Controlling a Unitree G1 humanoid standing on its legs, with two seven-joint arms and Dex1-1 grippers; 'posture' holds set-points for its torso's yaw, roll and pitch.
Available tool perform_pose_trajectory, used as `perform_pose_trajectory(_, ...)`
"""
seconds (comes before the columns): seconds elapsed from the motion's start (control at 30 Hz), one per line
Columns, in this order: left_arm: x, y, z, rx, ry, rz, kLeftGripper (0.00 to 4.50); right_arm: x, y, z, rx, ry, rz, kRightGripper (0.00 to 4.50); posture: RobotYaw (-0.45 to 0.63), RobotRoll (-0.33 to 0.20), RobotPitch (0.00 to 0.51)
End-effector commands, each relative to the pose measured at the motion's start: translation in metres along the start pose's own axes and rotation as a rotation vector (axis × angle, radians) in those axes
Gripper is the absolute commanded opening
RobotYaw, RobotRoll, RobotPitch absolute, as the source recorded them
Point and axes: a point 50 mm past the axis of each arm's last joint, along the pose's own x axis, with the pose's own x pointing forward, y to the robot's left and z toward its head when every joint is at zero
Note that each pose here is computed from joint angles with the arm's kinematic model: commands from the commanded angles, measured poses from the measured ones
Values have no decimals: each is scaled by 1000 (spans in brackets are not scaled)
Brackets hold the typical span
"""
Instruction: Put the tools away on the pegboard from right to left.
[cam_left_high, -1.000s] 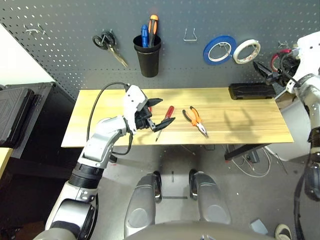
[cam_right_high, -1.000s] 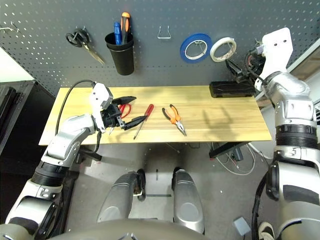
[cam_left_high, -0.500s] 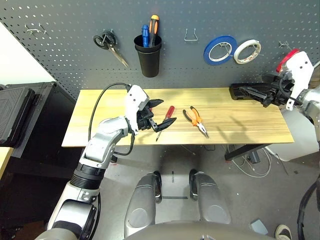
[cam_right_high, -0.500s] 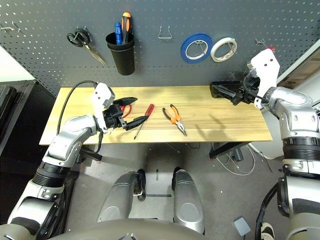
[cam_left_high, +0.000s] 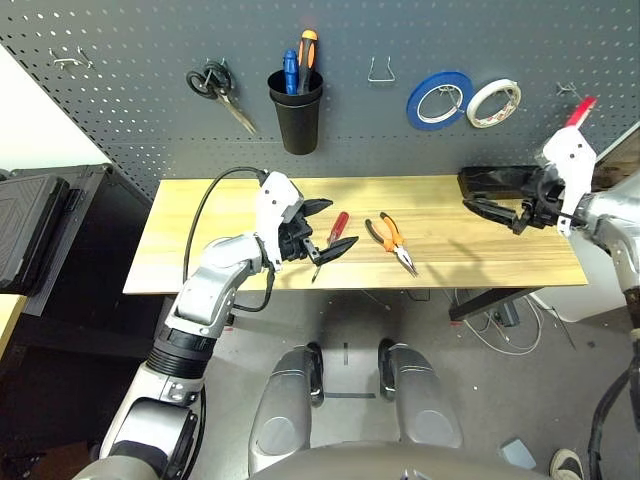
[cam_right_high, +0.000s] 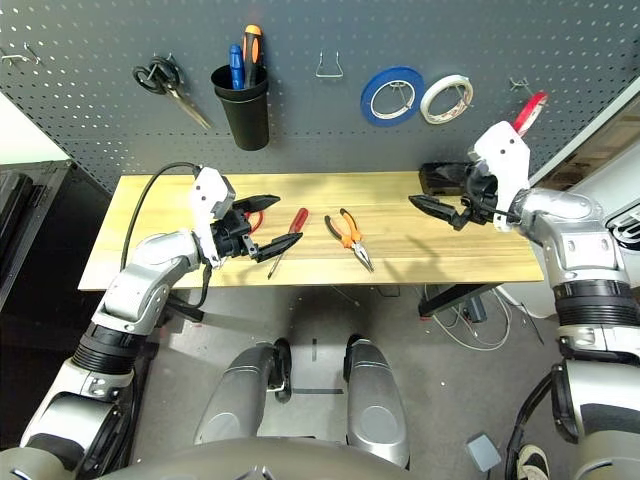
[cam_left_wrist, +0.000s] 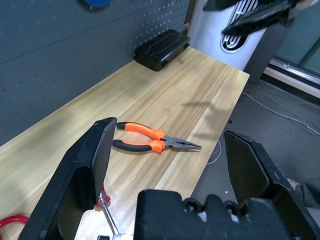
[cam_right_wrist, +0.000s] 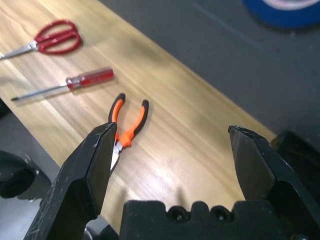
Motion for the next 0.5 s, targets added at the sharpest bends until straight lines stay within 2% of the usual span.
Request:
perform_pose_trajectory(0.03,2,-3,-1,21,-10,-23,4500,12,6,-19,37,84,-14,4470,-65,0,139)
perform_pose_trajectory(0.13,0,-3,-3,26,-8,-26,4500,27,14,-32,61,190,-26,4470,-59,0,140)
perform_pose_trajectory(0.27,1,-4,-3,34,-11,-31,4500,56,33,-39,117,279,-11,4470,-51,0,143)
perform_pose_trajectory(0.5,0,-6,-1,39,-29,-35,4500,100,56,-36,168,359,-25,4470,-27,0,173)
